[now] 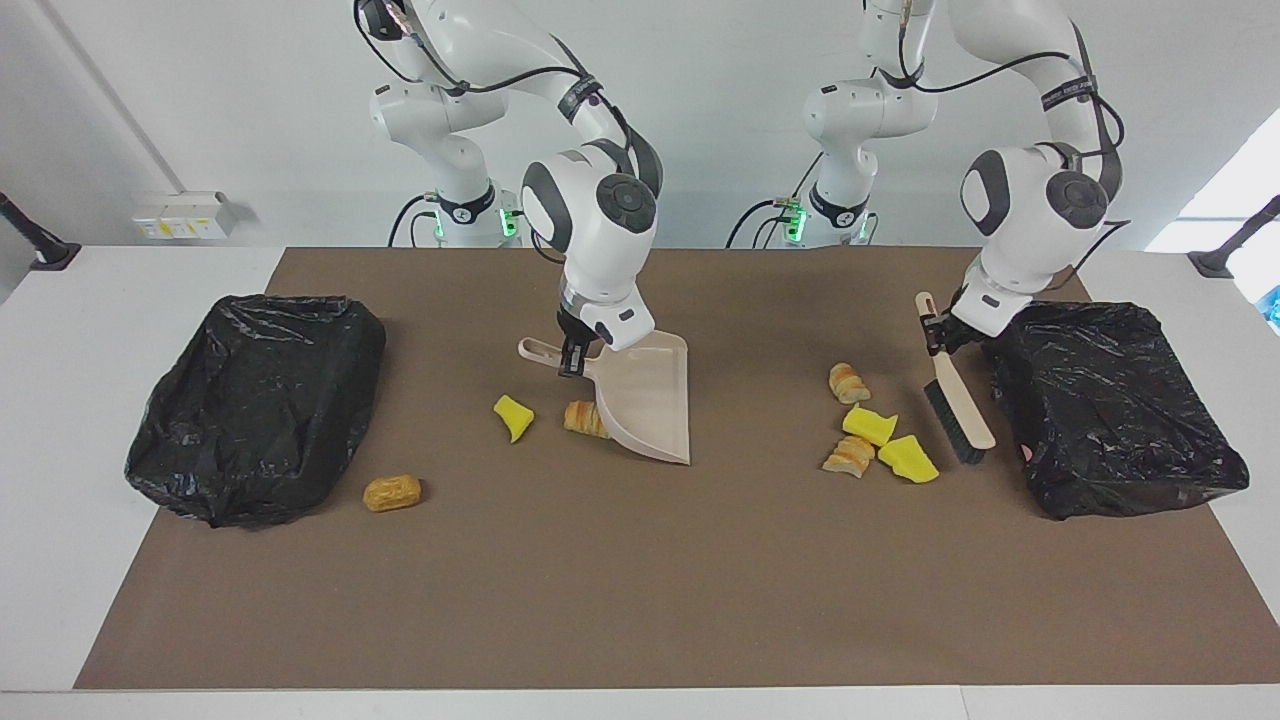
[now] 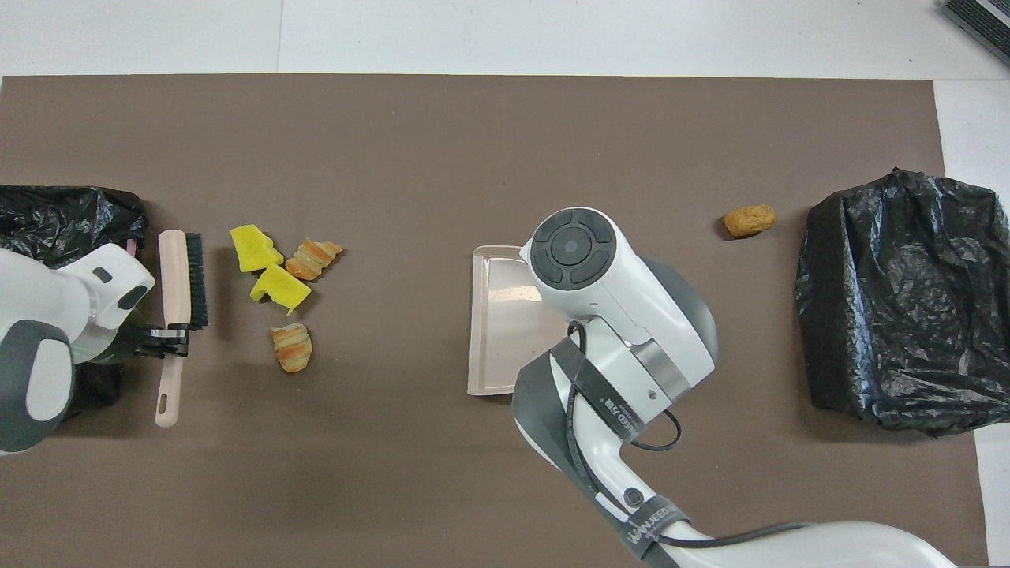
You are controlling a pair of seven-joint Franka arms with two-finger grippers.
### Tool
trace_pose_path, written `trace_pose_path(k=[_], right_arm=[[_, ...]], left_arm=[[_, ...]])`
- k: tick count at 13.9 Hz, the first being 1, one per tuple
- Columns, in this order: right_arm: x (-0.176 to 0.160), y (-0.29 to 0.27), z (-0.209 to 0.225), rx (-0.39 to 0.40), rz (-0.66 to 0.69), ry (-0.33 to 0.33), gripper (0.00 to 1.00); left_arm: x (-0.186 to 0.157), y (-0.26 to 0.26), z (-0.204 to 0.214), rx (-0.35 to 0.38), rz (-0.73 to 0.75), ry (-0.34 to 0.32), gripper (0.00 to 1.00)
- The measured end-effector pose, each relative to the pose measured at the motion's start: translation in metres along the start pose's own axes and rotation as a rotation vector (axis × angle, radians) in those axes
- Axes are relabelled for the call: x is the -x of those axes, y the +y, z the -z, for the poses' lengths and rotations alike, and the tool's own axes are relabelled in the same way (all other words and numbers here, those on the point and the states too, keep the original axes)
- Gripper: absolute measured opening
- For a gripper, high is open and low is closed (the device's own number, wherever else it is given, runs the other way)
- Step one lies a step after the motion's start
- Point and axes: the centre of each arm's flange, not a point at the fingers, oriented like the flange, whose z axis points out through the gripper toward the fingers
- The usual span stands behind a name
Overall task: Sweep and dump trash in bin
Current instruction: 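Sweep the yellow sponge pieces toward the dustpan with the left gripper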
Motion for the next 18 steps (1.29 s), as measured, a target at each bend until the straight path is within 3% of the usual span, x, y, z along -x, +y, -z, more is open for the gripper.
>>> trace_pose_path(k=[2, 6, 10, 18], right_arm=[[0.0, 0.001, 0.0, 0.001, -0.001, 0.001, 0.31], [0.0, 0.001, 0.0, 0.002, -0.001, 0.001, 0.31], [0.0, 0.001, 0.0, 0.004, -0.001, 0.003, 0.31], [-0.008, 0.002, -0.011, 0.046, 0.016, 0.044, 0.31]], left_arm=[[-0.004, 0.012, -0.008, -0.001, 0.028, 0.003, 0.25], [0.004, 0.102, -0.02, -0.019, 0.073, 0.006, 0.25], [0.03, 0.177, -0.028, -0.04, 0.071, -0.003, 0.25], [0.088, 0.285, -0.026, -0.008, 0.063, -0.029, 0.25]])
